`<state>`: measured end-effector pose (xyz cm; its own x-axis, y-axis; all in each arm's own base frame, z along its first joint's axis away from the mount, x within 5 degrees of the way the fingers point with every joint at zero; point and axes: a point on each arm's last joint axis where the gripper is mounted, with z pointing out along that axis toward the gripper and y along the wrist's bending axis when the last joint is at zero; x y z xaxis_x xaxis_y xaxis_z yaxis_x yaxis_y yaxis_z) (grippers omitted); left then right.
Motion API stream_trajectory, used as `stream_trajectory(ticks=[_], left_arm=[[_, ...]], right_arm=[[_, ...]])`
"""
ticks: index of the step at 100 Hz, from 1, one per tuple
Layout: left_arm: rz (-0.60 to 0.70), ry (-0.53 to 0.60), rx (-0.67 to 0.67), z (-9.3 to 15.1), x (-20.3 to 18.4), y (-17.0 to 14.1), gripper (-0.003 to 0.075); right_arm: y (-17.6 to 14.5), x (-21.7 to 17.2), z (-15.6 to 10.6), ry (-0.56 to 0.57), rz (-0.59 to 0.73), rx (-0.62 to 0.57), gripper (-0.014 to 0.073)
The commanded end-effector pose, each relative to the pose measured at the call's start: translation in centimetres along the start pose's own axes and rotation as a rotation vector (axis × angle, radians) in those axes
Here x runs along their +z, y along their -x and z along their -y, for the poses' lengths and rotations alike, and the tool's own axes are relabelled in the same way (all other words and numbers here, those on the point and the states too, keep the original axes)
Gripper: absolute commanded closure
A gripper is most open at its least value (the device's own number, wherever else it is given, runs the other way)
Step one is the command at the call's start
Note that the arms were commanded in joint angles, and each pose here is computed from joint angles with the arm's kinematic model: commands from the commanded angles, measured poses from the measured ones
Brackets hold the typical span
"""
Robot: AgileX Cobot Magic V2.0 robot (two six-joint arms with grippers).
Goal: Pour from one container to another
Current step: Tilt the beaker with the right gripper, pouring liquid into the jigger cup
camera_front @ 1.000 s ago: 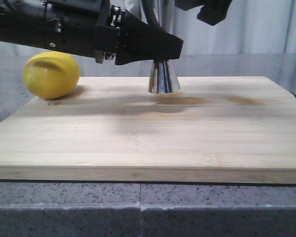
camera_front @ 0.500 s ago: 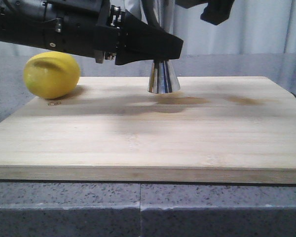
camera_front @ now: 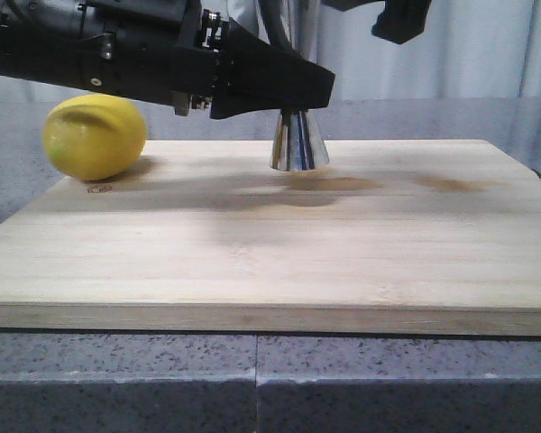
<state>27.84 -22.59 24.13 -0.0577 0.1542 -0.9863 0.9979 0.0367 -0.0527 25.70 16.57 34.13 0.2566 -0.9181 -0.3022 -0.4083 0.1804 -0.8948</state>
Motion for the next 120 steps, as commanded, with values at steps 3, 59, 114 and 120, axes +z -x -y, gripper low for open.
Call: stream_trajectory(ticks=[3,59,114,120], left_arm=[[0.12,-0.025,0.03,0.61,-0.23,2.98,0.0661],[0.12,-0.025,0.03,0.61,-0.23,2.98,0.0661],[0.12,-0.025,0.03,0.61,-0.23,2.98,0.0661],[0.12,-0.025,0.03,0.61,-0.23,2.98,0.0661]], right_arm=[[0.75,-1.17,1.91,-0.071,0.052,-0.021,0.0285],[0.71,-1.18,2.02,-0.084,0.046,-0.068,0.0285],[0.72,-1.18,2.08,-0.092,0.045,-0.095,0.0285],[0.72,-1.18,2.09,-0.093,0.044,-0.1,0.0285]])
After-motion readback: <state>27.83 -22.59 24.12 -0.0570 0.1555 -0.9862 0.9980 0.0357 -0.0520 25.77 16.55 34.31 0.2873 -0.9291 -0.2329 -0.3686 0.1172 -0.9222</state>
